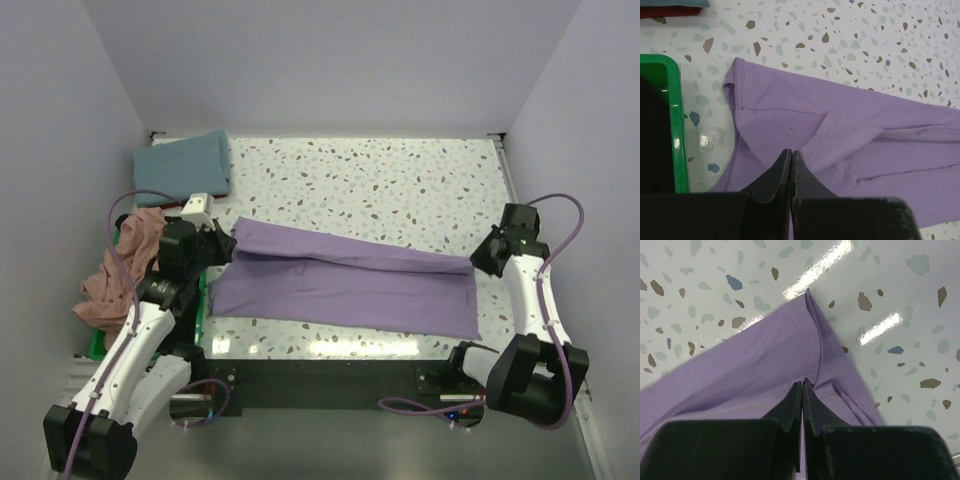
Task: Fold and stack the t-shirts
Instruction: Fold the tshirt
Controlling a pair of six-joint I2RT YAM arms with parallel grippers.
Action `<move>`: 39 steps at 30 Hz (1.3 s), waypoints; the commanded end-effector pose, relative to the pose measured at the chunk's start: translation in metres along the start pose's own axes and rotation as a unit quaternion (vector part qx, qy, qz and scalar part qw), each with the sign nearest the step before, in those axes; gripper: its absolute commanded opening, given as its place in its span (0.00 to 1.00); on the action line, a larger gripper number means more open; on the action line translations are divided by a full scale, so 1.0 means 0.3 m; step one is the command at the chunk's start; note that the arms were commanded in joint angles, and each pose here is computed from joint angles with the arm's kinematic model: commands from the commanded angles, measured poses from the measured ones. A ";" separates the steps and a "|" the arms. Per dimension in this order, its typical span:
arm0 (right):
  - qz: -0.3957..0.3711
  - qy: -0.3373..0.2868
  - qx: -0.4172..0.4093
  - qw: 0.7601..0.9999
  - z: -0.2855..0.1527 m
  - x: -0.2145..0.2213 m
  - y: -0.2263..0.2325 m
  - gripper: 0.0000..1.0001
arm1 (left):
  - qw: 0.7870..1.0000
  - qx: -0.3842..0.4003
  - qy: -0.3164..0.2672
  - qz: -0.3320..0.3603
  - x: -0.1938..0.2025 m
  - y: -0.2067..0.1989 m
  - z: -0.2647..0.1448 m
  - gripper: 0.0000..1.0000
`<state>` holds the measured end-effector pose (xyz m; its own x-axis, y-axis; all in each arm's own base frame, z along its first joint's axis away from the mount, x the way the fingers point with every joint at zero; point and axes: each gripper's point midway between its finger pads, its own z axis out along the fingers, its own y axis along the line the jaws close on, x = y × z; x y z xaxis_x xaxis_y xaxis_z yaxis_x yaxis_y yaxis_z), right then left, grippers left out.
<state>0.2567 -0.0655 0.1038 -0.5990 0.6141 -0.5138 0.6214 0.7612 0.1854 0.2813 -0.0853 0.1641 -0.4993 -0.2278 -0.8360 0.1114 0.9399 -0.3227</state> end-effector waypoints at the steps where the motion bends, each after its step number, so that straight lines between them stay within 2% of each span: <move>1: 0.005 0.003 0.025 1.000 -0.011 0.025 -0.038 0.00 | 0.999 -0.013 0.013 -0.030 0.042 0.014 -0.018 0.00; 10: 0.020 0.044 0.062 0.997 0.037 0.117 -0.090 0.00 | 0.992 -0.045 0.057 -0.099 0.124 0.035 -0.048 0.00; 17: 0.039 0.044 0.101 0.993 0.049 0.146 -0.140 0.00 | 0.984 -0.078 0.076 -0.138 0.140 0.050 -0.080 0.00; 19: 0.041 0.045 0.112 0.992 0.048 0.154 -0.155 0.00 | 0.980 -0.100 0.094 -0.142 0.159 0.067 -0.100 0.12; 21: 0.044 0.046 0.115 0.991 0.045 0.156 -0.158 0.00 | 0.978 -0.104 0.106 -0.148 0.165 0.062 -0.132 0.19; 22: 0.045 0.045 0.118 0.991 0.038 0.154 -0.161 0.11 | 0.978 -0.104 0.106 -0.150 0.163 0.060 -0.146 0.35; 23: 0.048 0.040 0.120 0.991 0.037 0.148 -0.162 0.19 | 0.978 -0.099 0.099 -0.153 0.156 0.053 -0.166 0.44; 25: 0.047 0.030 0.120 0.991 0.016 0.129 -0.160 0.26 | 0.977 -0.101 0.105 -0.154 0.172 0.054 -0.200 0.57; 30: 0.050 -0.022 0.086 0.995 -0.051 0.058 -0.119 0.33 | 0.981 -0.093 0.090 -0.146 0.146 0.045 -0.236 0.62; 32: 0.048 -0.042 0.047 0.997 -0.076 0.034 -0.070 0.40 | 0.981 -0.092 0.094 -0.143 0.143 0.043 -0.218 0.64; 39: 0.014 -0.032 -0.050 0.998 -0.064 0.101 0.101 0.47 | 0.986 -0.047 0.081 -0.138 0.086 -0.017 -0.107 0.64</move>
<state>0.2305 -0.0425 0.1074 -0.5483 0.6267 -0.5538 0.6418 0.7398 0.2017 0.2148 -0.0735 0.1348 -0.6782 -0.4485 -0.5822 -0.2107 0.8776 -0.4306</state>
